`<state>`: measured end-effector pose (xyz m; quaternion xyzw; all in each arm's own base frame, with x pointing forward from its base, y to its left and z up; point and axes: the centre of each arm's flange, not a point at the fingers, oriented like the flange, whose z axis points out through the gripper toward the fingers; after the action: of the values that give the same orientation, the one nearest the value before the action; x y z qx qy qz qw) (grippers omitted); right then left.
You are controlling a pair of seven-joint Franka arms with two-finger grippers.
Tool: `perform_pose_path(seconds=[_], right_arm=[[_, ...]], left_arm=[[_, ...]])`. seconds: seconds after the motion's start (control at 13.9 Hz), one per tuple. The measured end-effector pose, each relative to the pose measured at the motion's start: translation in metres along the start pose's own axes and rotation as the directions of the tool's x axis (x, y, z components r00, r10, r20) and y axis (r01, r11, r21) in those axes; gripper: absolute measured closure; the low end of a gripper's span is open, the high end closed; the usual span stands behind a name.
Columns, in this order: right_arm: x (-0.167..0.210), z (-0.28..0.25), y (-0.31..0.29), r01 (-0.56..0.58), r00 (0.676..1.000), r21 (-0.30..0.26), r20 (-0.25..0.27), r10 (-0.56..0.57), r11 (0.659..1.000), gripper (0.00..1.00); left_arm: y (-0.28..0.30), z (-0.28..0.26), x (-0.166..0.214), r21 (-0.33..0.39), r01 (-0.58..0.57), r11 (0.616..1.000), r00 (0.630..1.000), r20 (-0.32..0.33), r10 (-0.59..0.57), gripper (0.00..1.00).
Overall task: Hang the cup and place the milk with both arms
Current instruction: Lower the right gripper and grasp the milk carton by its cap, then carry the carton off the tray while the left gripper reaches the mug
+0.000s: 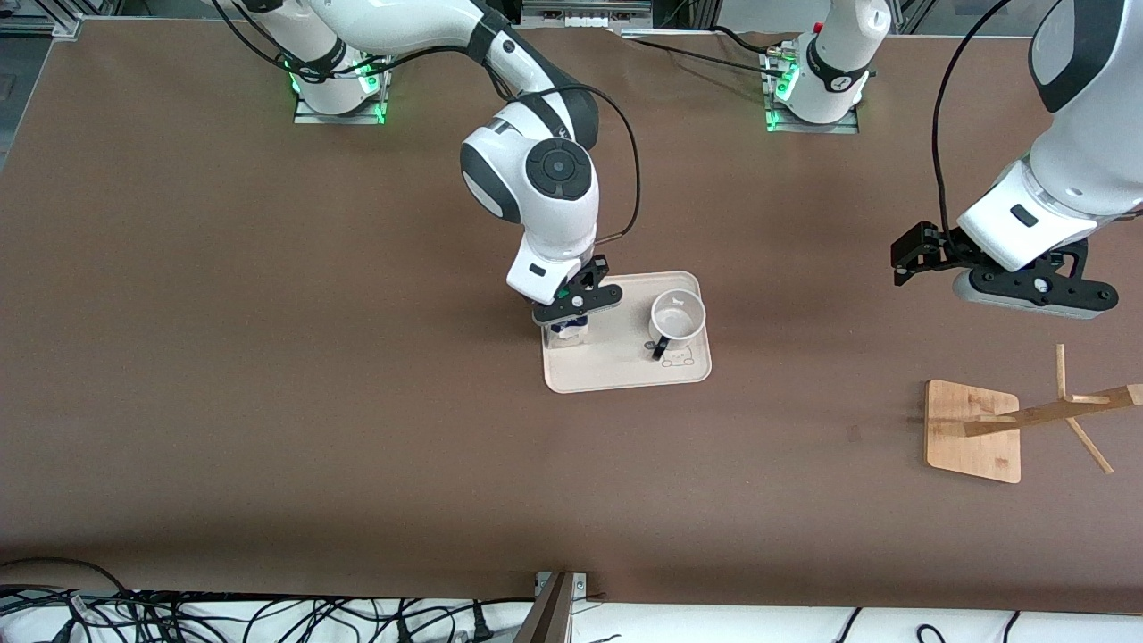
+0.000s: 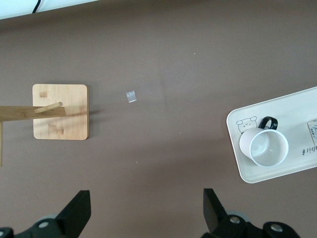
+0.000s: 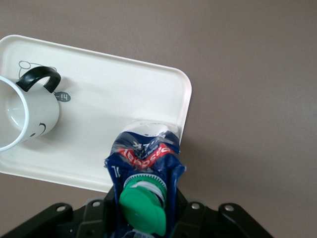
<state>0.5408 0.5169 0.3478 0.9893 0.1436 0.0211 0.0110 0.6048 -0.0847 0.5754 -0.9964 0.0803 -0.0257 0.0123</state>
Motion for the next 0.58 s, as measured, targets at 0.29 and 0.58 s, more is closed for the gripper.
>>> perform_pose_path(seconds=[0.29,0.58], right_arm=[[0.005,-0.041,0.022,-0.030,0.999,-0.018,0.011,0.030,0.999,0.61],[0.031,-0.109,0.135,-0.051,0.998,0.029,0.030,0.050,0.998,0.60]], left_arm=[[0.003,0.001,0.002,-0.001,-0.003,1.000,1.000,0.000,0.003,0.00],[0.046,0.005,-0.006,-0.009,-0.067,0.998,0.996,0.066,0.067,0.00]])
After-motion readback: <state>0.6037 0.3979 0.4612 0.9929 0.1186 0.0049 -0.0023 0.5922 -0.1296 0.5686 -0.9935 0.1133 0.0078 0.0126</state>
